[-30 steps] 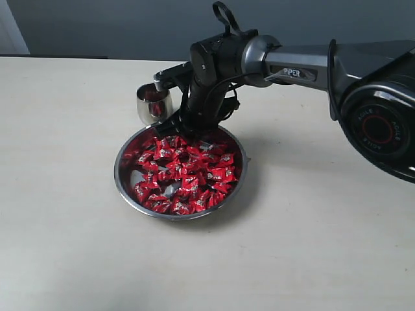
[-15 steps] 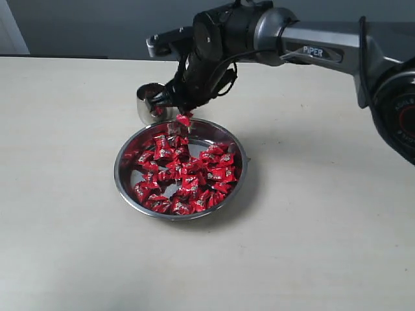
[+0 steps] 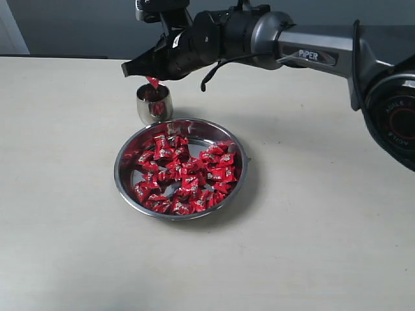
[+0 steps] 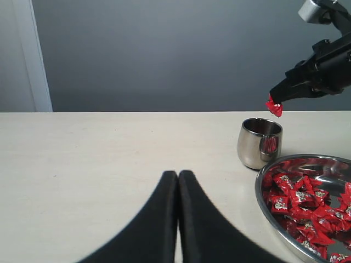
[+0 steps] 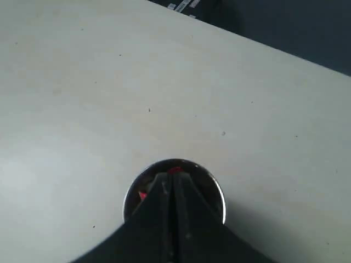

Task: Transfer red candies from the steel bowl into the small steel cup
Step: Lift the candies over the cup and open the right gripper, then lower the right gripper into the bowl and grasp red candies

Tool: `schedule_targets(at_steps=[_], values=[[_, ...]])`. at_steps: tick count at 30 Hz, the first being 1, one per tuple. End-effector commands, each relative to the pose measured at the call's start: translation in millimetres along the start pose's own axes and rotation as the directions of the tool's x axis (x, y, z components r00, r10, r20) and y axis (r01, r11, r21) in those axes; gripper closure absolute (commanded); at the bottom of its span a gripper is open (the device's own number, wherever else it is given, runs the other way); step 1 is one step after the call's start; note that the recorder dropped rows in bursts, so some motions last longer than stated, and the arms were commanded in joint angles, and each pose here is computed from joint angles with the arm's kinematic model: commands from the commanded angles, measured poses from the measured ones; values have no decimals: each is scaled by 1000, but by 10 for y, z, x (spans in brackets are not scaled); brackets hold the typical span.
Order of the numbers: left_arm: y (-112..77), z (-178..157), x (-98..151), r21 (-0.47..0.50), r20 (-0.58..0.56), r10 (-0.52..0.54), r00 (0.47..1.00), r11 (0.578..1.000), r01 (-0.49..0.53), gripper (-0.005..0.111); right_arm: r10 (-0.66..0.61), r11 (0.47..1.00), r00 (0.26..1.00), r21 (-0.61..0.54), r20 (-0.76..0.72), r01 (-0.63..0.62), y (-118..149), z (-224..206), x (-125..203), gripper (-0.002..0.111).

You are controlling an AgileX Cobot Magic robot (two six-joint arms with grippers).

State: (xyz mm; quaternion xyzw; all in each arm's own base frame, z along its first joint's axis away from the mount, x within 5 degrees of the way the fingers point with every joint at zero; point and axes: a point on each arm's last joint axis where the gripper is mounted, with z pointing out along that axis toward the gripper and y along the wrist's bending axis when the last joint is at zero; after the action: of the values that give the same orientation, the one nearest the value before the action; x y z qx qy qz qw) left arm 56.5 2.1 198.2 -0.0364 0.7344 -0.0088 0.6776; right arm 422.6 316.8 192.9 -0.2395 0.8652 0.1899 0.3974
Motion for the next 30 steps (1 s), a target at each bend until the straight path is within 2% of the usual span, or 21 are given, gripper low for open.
schedule_targets(at_steps=[1,3,8,10,13,17,21,25,30], values=[[0,-3,-5,-1,9,-4,1000,1000,4,106,2,1000,999,4,54,-2,-21,35,-30,109],[0,-3,-5,-1,9,-4,1000,1000,4,106,-20,1000,999,5,38,20,-23,52,-3,107],[0,-3,-5,-1,9,-4,1000,1000,4,106,-53,999,998,3,17,53,-23,60,21,79],[0,-3,-5,-1,9,-4,1000,1000,4,106,-56,998,998,5,27,56,-24,59,12,74],[0,-3,-5,-1,9,-4,1000,1000,4,106,-56,998,998,-2,-12,56,-16,41,34,74],[0,-3,-6,-1,11,-4,1000,1000,4,106,-62,998,982,-34,-179,57,27,-120,82,74],[0,-3,-6,-1,11,-4,1000,1000,4,106,-127,991,931,-88,-341,103,58,-229,191,74],[0,-3,-6,-1,11,-4,1000,1000,4,106,-213,970,881,-200,-422,139,117,-186,346,74],[0,-3,-6,-1,11,-4,1000,1000,4,106,-281,922,863,-369,-420,121,234,-111,473,73]])
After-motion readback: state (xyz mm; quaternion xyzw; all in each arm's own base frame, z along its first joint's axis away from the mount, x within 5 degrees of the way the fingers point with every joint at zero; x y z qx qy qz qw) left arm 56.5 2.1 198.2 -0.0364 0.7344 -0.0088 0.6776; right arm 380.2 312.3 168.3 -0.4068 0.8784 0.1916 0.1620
